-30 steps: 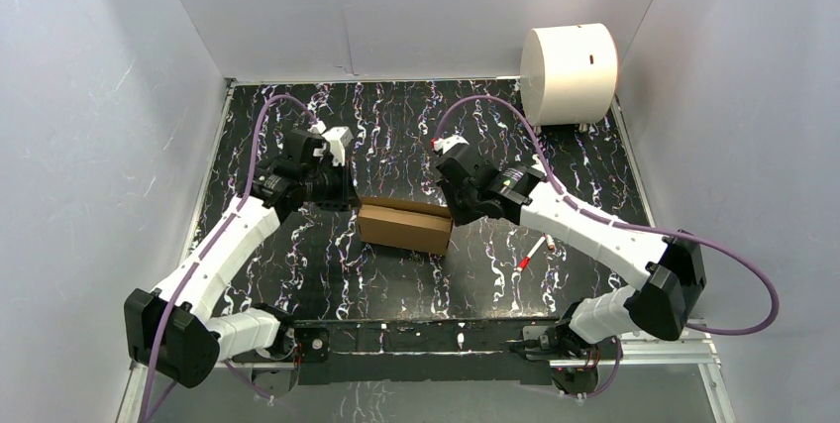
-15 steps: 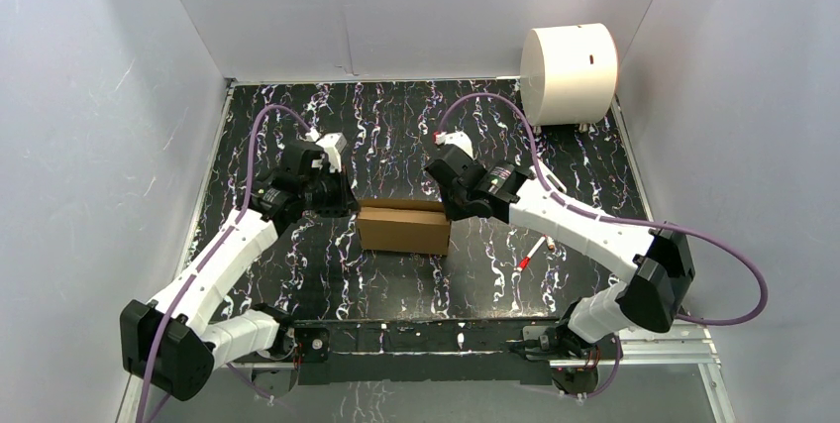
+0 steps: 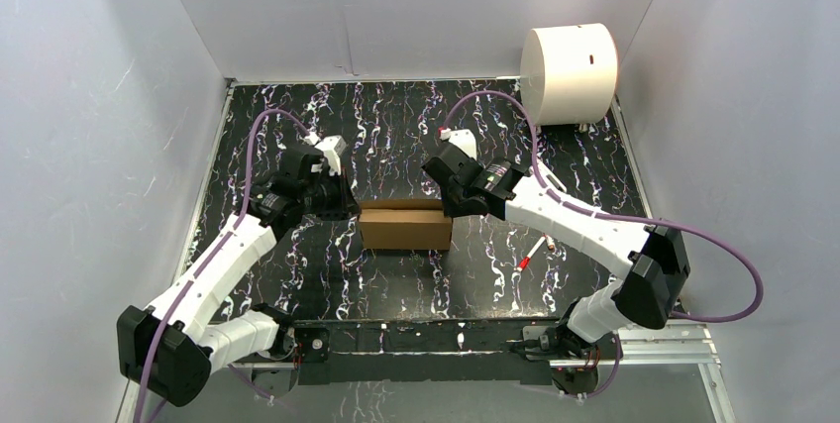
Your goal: Fold the paper box
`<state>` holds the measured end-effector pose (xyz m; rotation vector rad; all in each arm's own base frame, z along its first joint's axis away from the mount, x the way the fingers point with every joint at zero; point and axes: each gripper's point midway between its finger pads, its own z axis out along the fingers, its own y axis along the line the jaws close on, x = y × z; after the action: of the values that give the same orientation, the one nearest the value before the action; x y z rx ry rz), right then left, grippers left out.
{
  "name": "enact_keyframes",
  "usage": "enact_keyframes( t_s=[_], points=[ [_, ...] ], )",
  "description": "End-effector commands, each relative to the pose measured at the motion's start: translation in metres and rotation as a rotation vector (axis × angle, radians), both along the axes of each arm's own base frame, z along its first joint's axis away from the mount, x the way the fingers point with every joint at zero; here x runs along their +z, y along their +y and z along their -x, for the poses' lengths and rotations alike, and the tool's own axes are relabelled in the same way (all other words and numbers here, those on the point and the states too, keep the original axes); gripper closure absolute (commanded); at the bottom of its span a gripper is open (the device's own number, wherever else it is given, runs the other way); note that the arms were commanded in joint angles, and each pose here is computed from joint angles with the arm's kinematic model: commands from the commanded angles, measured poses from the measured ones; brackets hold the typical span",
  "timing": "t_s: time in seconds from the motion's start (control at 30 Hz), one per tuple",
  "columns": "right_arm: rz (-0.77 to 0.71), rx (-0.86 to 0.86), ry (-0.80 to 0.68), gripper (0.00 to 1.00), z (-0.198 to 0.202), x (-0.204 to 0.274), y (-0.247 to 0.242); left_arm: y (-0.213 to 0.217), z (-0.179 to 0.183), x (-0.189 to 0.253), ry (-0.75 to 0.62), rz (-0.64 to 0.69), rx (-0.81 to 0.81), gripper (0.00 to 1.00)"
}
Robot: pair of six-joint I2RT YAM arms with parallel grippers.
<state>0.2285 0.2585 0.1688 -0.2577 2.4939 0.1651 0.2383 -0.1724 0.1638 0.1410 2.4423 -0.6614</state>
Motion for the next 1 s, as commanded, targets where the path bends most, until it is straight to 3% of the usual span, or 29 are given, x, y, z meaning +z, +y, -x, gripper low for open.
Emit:
enact_keyframes(
  t_s=[0.0,0.5,0.97],
  points=[
    [-0.201,-0.004,-0.040,0.98,-0.006,0.036,0.042,-0.021,0.008,0.018,-0.040,0.101,-0.069,1.00],
    [-0.231,-0.027,-0.013,1.00,0.002,0.017,0.042,-0.018,0.010,0.016,-0.063,0.113,-0.045,1.00],
    [-0.128,0.051,-0.074,1.00,0.013,0.002,0.030,-0.014,0.013,0.005,-0.064,0.106,-0.020,1.00]
  ],
)
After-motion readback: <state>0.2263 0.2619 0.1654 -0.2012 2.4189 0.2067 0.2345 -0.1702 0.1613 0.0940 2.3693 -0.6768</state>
